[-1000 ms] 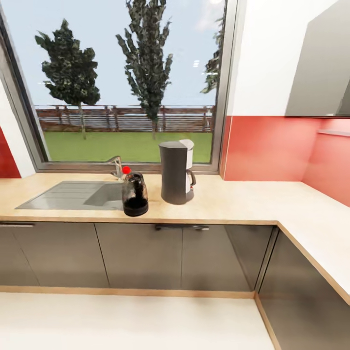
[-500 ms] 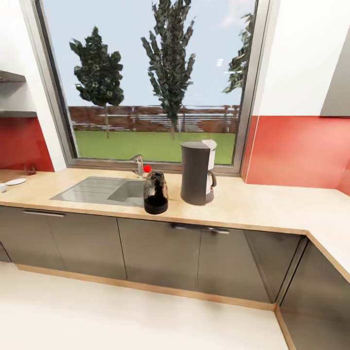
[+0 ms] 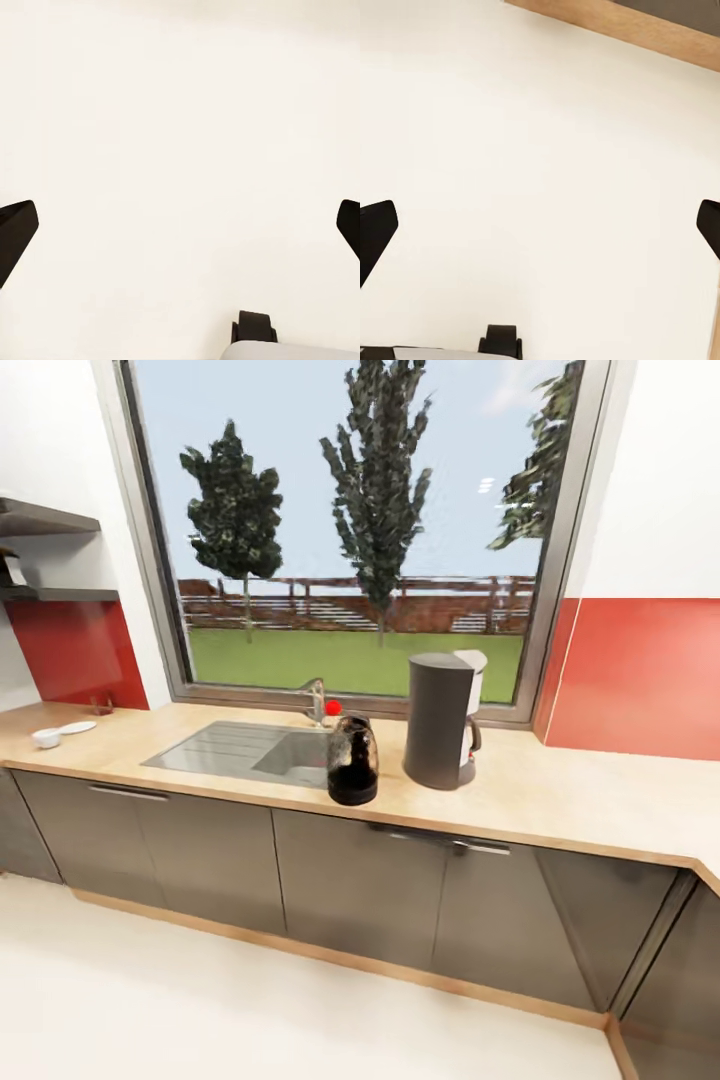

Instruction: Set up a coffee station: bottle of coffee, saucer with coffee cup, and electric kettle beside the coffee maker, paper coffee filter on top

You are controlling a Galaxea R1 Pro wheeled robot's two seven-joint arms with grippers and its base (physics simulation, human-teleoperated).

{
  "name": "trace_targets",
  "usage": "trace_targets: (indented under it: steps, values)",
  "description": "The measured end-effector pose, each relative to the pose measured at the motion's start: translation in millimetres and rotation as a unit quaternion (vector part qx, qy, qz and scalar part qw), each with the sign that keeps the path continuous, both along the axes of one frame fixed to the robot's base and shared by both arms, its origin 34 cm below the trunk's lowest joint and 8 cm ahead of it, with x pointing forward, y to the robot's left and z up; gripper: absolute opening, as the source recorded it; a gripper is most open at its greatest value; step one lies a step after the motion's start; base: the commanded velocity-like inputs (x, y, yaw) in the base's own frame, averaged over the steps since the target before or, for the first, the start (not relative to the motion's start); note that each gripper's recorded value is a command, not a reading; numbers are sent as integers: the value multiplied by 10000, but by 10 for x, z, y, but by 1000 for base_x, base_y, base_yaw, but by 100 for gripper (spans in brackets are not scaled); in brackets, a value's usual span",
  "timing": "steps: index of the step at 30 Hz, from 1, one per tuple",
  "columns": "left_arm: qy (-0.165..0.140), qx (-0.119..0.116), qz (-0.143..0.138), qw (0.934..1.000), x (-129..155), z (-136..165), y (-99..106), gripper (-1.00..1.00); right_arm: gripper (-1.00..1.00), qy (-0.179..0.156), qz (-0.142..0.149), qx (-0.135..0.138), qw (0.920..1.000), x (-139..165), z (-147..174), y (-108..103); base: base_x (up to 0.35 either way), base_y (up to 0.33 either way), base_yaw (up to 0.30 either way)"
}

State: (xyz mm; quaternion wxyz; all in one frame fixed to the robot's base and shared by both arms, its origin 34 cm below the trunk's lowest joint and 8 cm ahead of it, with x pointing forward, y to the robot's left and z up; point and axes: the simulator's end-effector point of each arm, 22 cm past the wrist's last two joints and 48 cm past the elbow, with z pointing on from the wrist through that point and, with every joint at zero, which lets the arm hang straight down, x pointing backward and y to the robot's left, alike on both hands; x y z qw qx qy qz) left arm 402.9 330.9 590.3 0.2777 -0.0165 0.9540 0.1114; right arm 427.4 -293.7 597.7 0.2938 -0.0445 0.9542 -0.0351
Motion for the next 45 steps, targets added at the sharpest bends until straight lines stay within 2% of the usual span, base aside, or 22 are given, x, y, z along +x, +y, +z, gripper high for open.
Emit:
trace_targets:
  steps: [22, 35, 45]
  values:
    - [3, 0, -2, 10000, -2, 0, -2, 100, 100, -1, 4, 14, 10000, 0, 0, 24, 11, 11, 257]
    - [5, 3, 2, 10000, -3, 1, 3, 100, 100, -3, 3, 11, 10000, -1, 1, 18, 175, 218, 124]
    - [5, 4, 0, 10000, -3, 1, 3, 100, 100, 6, 4, -2, 10000, -5, 1, -8, 235, 236, 23]
